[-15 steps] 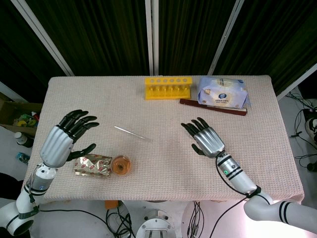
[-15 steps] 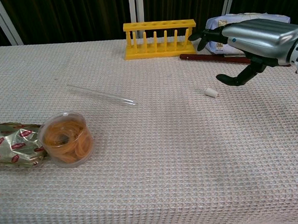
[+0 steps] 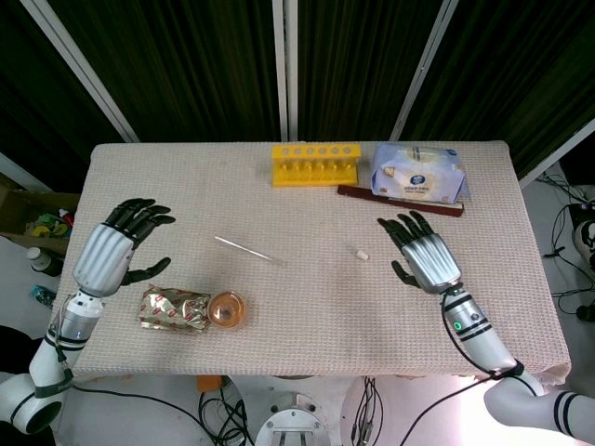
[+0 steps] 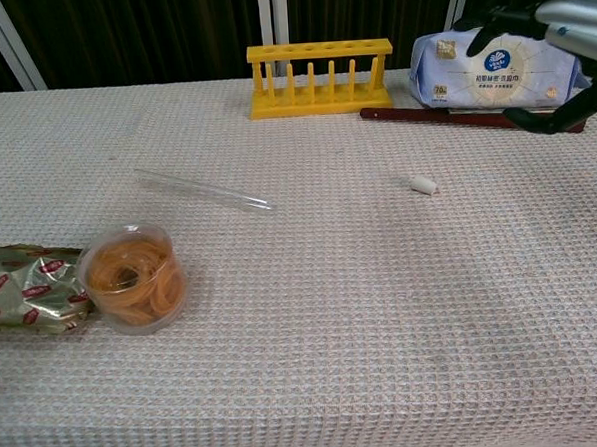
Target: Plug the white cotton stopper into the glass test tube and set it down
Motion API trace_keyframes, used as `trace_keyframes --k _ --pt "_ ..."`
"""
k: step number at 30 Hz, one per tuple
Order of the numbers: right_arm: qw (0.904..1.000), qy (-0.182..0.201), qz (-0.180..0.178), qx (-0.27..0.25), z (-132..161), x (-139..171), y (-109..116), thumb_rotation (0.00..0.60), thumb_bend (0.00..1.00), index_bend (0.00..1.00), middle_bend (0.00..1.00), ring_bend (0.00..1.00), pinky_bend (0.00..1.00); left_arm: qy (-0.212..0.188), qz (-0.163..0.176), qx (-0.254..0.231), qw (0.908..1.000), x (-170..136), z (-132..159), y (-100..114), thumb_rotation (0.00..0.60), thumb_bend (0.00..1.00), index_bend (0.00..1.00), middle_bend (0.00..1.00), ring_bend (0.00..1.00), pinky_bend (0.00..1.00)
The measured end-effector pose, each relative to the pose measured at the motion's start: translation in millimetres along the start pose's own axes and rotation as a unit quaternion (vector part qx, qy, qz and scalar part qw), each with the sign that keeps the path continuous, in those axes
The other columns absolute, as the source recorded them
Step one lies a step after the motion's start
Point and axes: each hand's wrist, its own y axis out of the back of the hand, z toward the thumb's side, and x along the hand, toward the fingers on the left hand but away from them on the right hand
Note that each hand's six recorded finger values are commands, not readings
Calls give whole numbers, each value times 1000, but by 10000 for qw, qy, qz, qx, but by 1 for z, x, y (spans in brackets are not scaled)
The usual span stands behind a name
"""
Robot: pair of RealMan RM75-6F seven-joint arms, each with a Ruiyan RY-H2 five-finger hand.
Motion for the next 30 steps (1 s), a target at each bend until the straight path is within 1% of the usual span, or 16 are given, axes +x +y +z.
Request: trace_keyframes --k 5,9,11,14,16,22,26,30 --pt "9978 -487 -439 -42 -35 42 27 600 381 67 205 83 111 348 -584 -9 9977 19 -22 -24 600 222 343 255 167 189" --pt "9942 -800 -720 -49 -56 77 47 600 381 67 206 82 111 411 -1030 59 9938 41 -29 -47 600 272 352 254 167 188" --pt "9936 -823 -770 -88 -57 84 51 600 381 67 206 83 111 377 -1277 107 9910 52 -26 -61 600 283 357 254 167 188" --pt "9938 -769 -792 -103 -55 85 52 600 381 67 206 83 111 273 -1643 199 9858 67 -16 -85 600 282 373 253 167 188" --pt "9942 -740 -774 -116 -53 83 51 600 381 67 206 83 111 166 -1845 268 9823 77 -5 -102 600 282 379 252 167 189" --pt "9958 -657 -627 -118 -48 73 43 600 381 67 206 82 111 -132 -2184 379 9750 96 30 -142 600 276 381 241 166 189" --pt "9965 -611 -567 -117 -45 67 39 600 381 67 206 83 111 -265 -2366 562 9696 101 45 -164 600 264 385 232 166 188" --pt "9969 -602 -498 -106 -45 64 35 600 381 67 206 83 111 -309 -2542 752 9637 103 57 -188 600 243 422 230 166 188"
